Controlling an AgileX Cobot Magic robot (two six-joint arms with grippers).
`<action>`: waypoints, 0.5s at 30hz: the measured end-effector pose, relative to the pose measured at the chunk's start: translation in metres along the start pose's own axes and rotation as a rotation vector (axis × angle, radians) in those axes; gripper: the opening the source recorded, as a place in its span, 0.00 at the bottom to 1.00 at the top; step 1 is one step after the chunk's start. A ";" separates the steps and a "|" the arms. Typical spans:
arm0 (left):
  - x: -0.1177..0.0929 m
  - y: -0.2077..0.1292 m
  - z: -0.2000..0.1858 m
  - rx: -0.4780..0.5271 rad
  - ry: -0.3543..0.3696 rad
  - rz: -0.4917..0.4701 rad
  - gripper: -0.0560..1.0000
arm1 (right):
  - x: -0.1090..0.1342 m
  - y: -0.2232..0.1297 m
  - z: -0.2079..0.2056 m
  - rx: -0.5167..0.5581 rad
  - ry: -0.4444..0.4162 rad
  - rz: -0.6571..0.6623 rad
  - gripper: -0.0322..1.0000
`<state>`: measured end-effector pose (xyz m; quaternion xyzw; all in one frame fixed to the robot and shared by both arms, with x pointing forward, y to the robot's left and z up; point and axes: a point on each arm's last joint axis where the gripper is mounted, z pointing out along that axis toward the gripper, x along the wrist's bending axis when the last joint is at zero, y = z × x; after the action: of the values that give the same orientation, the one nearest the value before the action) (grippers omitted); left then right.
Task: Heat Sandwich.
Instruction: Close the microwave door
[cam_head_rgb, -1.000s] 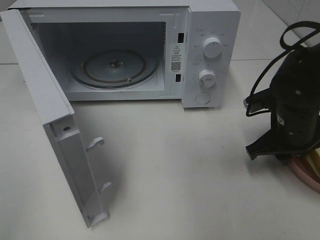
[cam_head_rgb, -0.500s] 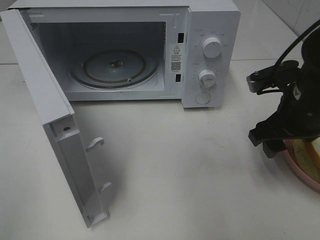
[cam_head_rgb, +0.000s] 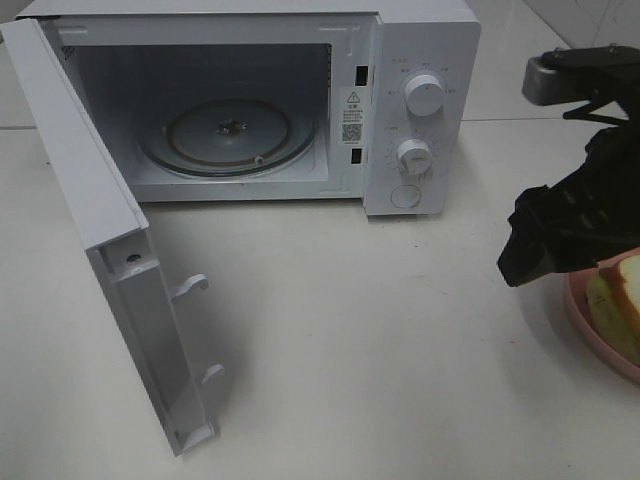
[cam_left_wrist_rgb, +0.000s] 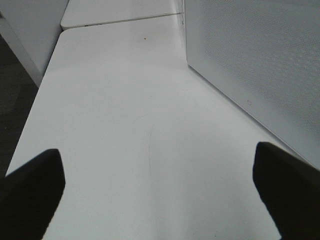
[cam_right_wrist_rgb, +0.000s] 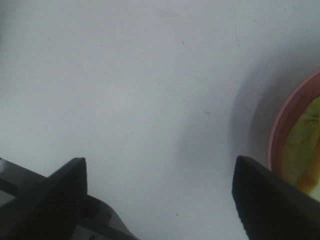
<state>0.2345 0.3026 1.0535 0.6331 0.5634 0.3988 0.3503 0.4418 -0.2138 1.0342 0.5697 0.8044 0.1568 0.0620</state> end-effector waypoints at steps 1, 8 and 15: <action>0.000 0.000 0.000 0.000 0.000 0.000 0.97 | 0.001 -0.001 -0.004 -0.013 0.009 -0.002 0.78; 0.000 0.000 0.000 0.000 0.000 0.000 0.97 | 0.004 -0.014 -0.033 -0.091 0.027 -0.017 0.78; 0.000 0.000 0.000 0.000 0.000 0.000 0.97 | 0.006 -0.038 -0.065 -0.140 0.034 -0.031 0.78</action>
<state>0.2345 0.3026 1.0535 0.6331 0.5634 0.3988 0.3503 0.3874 -0.2319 1.0837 0.5485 0.8012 0.2214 0.0908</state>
